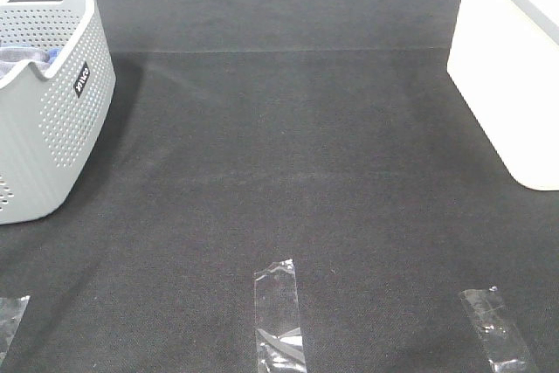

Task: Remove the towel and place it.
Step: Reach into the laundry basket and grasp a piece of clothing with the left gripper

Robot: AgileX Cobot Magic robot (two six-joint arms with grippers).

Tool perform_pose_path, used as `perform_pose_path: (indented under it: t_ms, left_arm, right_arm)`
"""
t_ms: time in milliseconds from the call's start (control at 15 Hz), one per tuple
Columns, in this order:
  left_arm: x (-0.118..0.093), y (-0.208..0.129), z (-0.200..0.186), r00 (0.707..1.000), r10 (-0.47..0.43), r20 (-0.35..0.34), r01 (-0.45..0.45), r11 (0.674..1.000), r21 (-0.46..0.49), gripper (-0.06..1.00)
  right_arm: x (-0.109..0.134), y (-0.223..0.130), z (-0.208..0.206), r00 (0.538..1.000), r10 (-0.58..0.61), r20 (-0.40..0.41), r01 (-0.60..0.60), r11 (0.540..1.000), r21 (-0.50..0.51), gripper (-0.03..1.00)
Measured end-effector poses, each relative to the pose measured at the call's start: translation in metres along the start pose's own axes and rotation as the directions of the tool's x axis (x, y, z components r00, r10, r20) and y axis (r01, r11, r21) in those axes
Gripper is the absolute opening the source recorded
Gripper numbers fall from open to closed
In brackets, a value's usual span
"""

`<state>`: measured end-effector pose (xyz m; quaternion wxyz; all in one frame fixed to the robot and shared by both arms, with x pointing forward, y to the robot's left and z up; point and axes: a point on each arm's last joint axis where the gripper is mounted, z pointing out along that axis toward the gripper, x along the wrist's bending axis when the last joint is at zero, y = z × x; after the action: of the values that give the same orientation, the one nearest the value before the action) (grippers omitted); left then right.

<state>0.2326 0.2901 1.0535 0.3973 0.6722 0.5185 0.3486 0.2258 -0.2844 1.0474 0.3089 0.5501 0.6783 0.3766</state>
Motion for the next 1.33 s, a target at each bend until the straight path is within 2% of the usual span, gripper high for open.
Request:
perform_pose_path:
  t_ms: [1333]
  left_arm:
    - [0.0,0.0,0.0,1.0,0.0,0.0,0.0,1.0,0.0,0.65]
  right_arm:
    - [0.0,0.0,0.0,1.0,0.0,0.0,0.0,1.0,0.0,0.78]
